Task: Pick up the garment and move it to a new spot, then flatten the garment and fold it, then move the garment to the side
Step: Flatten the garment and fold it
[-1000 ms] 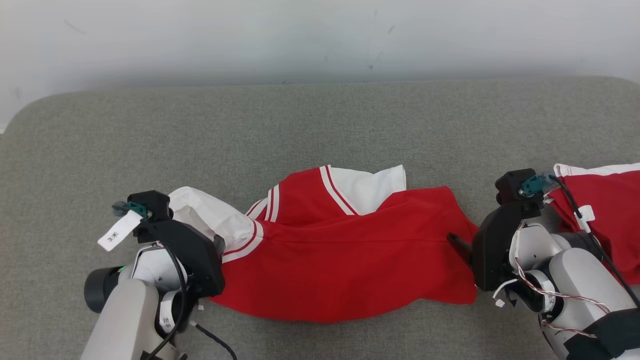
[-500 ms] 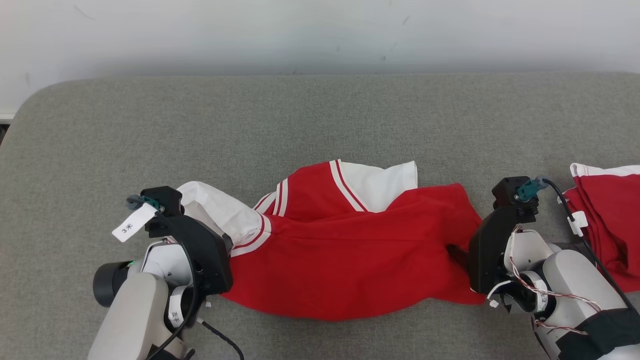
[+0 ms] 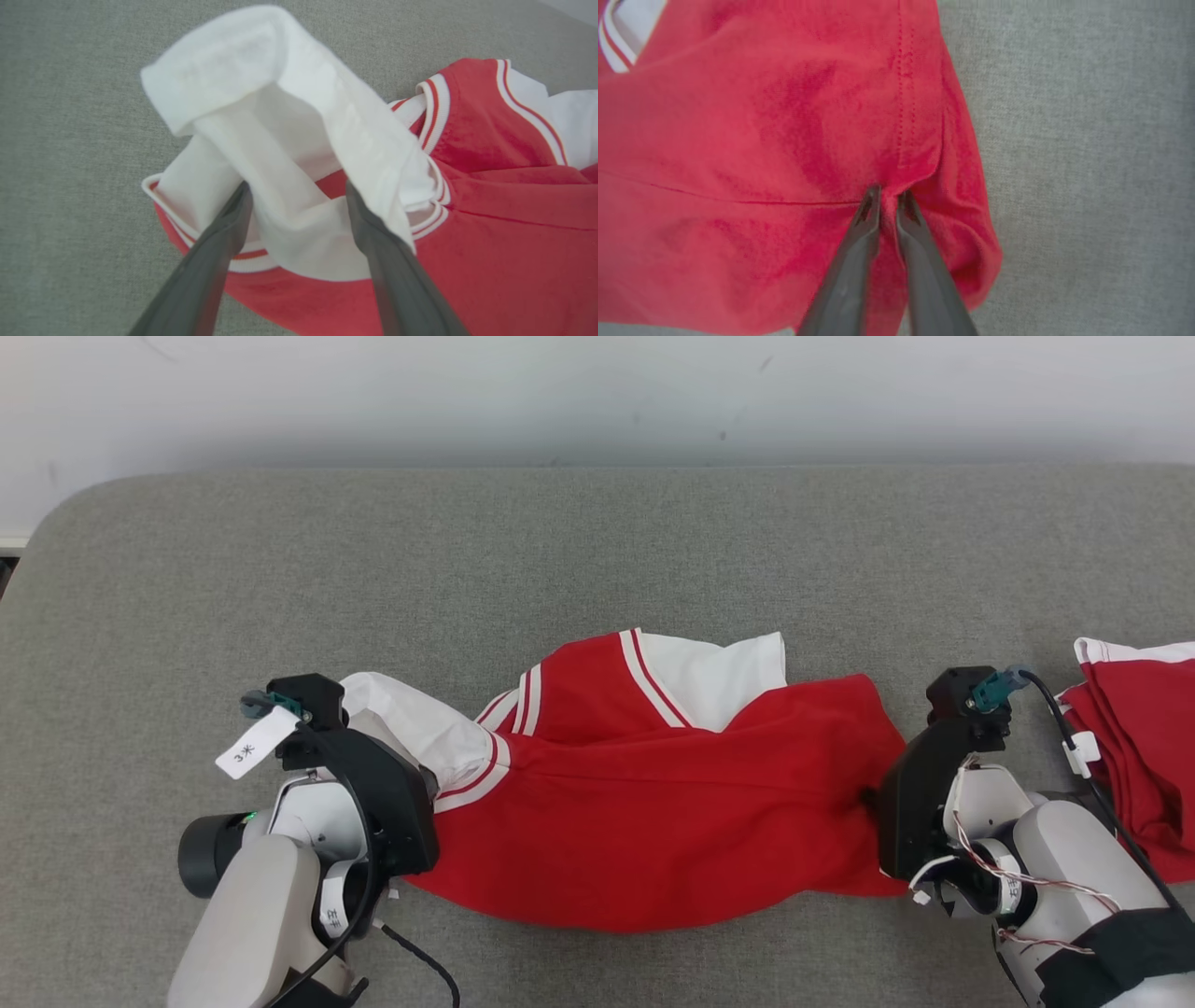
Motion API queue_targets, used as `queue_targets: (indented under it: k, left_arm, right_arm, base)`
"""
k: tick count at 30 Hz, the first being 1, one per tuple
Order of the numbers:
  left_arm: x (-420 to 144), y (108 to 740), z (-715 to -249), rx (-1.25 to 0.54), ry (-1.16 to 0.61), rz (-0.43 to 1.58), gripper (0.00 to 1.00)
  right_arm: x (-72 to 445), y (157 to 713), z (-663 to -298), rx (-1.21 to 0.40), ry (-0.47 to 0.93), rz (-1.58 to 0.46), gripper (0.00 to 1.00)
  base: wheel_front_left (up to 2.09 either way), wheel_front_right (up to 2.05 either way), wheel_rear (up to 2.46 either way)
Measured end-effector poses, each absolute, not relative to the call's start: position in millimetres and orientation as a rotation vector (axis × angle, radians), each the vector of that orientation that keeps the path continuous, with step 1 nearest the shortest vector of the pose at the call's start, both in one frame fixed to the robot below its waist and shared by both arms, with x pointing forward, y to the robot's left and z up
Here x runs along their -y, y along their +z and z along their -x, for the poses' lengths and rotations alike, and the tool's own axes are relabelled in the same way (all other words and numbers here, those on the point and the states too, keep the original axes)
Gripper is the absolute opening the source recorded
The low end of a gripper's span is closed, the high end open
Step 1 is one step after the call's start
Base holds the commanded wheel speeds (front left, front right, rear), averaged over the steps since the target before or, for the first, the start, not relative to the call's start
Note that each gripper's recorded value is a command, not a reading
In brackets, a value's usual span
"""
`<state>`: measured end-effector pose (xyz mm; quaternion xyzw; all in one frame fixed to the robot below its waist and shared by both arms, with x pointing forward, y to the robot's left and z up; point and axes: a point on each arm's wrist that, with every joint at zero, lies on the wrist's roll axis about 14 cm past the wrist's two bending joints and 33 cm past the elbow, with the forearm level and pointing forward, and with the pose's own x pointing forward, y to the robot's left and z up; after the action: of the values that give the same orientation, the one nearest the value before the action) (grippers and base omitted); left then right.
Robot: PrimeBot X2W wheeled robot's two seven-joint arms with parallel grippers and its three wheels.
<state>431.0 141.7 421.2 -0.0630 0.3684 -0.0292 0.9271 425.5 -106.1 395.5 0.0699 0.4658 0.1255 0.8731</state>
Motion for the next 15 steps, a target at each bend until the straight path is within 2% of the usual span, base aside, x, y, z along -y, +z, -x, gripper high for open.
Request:
queue_targets:
  k: [2, 3, 4, 5, 6, 15]
  left_arm:
    - [-141.4, 421.2, -431.5, -0.752, -0.060, 0.129, 1.00]
    - [-141.3, 421.9, -432.1, -0.745, -0.060, 0.129, 1.00]
    - [-141.4, 422.7, -432.8, -0.740, -0.060, 0.129, 0.75]
    - [-141.6, 423.9, -433.9, -0.732, -0.059, 0.129, 0.21]
    - [-141.7, 425.0, -434.6, -0.727, -0.059, 0.130, 0.00]
    - [-143.9, 441.0, -440.6, -0.662, -0.052, 0.137, 0.00]
  right_arm:
    - [103.5, 399.3, -429.8, -0.956, 0.267, -0.145, 0.00]
    - [103.0, 401.8, -432.4, -0.942, 0.267, -0.145, 0.00]
    - [103.1, 403.5, -434.2, -0.932, 0.267, -0.143, 0.00]
    - [103.6, 404.3, -435.1, -0.927, 0.266, -0.140, 0.00]
    - [104.1, 405.2, -436.2, -0.920, 0.264, -0.138, 0.00]
    - [108.7, 420.0, -441.4, -0.856, 0.254, -0.130, 0.00]
  base:
    - [0.00, 0.00, 0.00]
    - [0.00, 0.00, 0.00]
    - [0.00, 0.00, 0.00]
    - [0.00, 0.00, 0.00]
    - [0.00, 0.00, 0.00]
    - [0.00, 0.00, 0.00]
